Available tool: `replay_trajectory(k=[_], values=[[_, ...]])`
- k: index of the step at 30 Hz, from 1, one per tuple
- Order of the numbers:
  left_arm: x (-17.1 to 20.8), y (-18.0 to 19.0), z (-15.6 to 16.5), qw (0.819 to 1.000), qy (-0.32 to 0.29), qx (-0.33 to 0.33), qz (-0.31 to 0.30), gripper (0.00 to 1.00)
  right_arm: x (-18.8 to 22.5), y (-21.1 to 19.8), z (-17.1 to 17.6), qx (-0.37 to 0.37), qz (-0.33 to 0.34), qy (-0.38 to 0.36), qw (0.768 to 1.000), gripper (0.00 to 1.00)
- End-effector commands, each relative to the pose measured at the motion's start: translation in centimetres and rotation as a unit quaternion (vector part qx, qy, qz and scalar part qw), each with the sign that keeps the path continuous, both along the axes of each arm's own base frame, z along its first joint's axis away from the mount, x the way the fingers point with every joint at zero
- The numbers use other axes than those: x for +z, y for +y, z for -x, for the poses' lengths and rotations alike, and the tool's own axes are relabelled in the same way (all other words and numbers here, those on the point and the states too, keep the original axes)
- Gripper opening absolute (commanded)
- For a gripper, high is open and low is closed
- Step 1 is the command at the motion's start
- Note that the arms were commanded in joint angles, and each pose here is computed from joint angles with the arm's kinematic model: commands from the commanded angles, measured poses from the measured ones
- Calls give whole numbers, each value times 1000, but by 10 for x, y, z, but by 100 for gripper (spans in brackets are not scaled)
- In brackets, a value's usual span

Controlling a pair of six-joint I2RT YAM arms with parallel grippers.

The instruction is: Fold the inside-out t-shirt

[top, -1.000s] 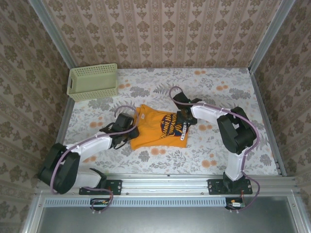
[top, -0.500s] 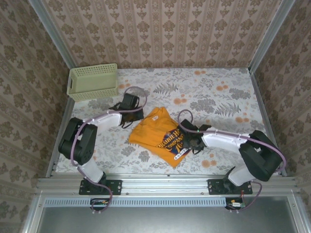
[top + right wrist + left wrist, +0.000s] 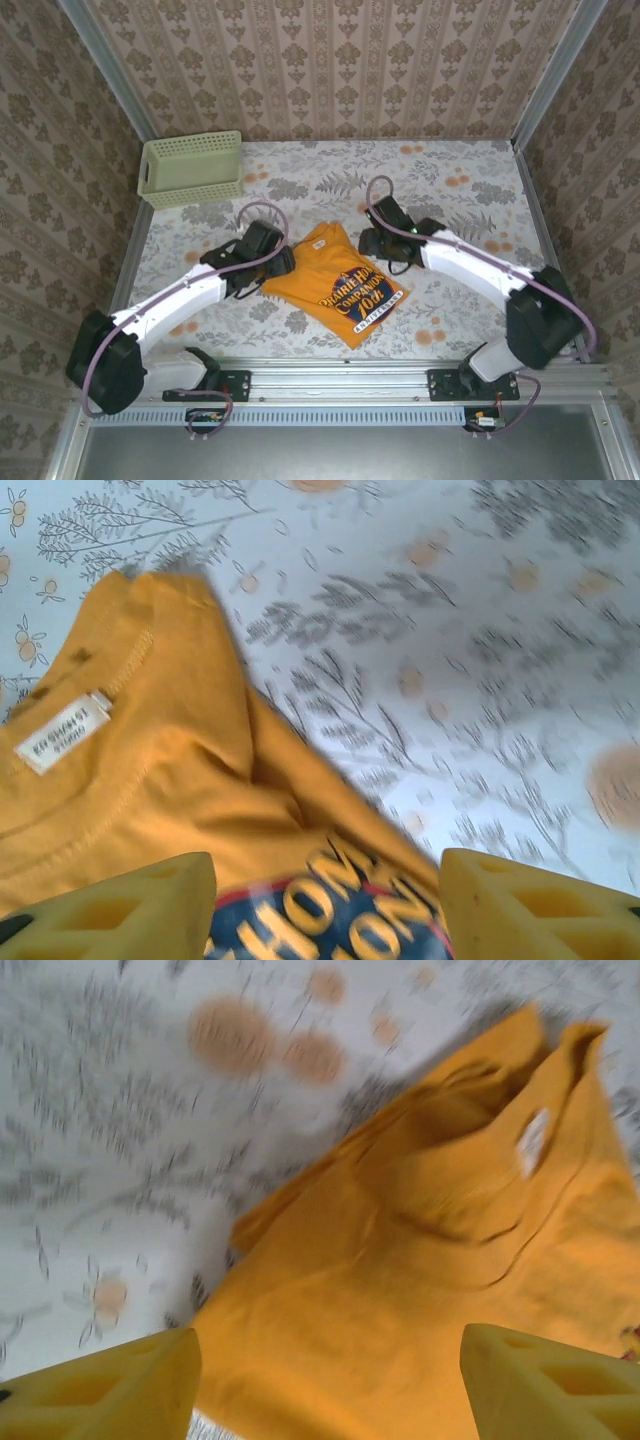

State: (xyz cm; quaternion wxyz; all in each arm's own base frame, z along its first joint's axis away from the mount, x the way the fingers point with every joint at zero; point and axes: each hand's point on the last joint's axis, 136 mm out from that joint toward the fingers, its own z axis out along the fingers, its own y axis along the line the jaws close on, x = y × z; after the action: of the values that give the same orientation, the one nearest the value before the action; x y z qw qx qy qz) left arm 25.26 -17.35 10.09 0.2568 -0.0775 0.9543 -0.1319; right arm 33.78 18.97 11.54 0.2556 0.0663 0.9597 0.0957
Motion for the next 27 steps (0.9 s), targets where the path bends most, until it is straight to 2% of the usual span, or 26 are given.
replay_trajectory(k=[1, 4, 9, 12, 16, 19, 21, 24, 27], values=[[-27, 2, 16, 997, 41, 53, 26, 72, -8, 28, -30, 89, -10, 8, 996, 64], [-35, -10, 6, 997, 34, 43, 54, 70, -21, 44, -54, 109, -5, 18, 994, 64], [-48, -34, -13, 996, 43, 9, 83, 57, -56, 57, -74, 113, 2, 55, 992, 63], [-51, -51, -22, 994, 43, -12, 103, 48, -73, 66, -73, 119, -11, 78, 990, 62], [-41, -65, -32, 993, 29, -36, 109, 29, -90, 67, -65, 115, -16, 103, 988, 59], [-25, -73, -39, 993, 7, -57, 101, 16, -98, 65, -57, 108, -23, 115, 987, 50], [-13, -81, -45, 992, -13, -76, 104, 8, -99, 58, -53, 94, -21, 114, 989, 39], [8, -97, -53, 986, -39, -109, 119, 2, -96, 35, -46, 47, -13, 103, 993, 24], [29, -118, -57, 975, -65, -148, 150, 0, -85, 17, -38, 10, -24, 81, 996, 14]])
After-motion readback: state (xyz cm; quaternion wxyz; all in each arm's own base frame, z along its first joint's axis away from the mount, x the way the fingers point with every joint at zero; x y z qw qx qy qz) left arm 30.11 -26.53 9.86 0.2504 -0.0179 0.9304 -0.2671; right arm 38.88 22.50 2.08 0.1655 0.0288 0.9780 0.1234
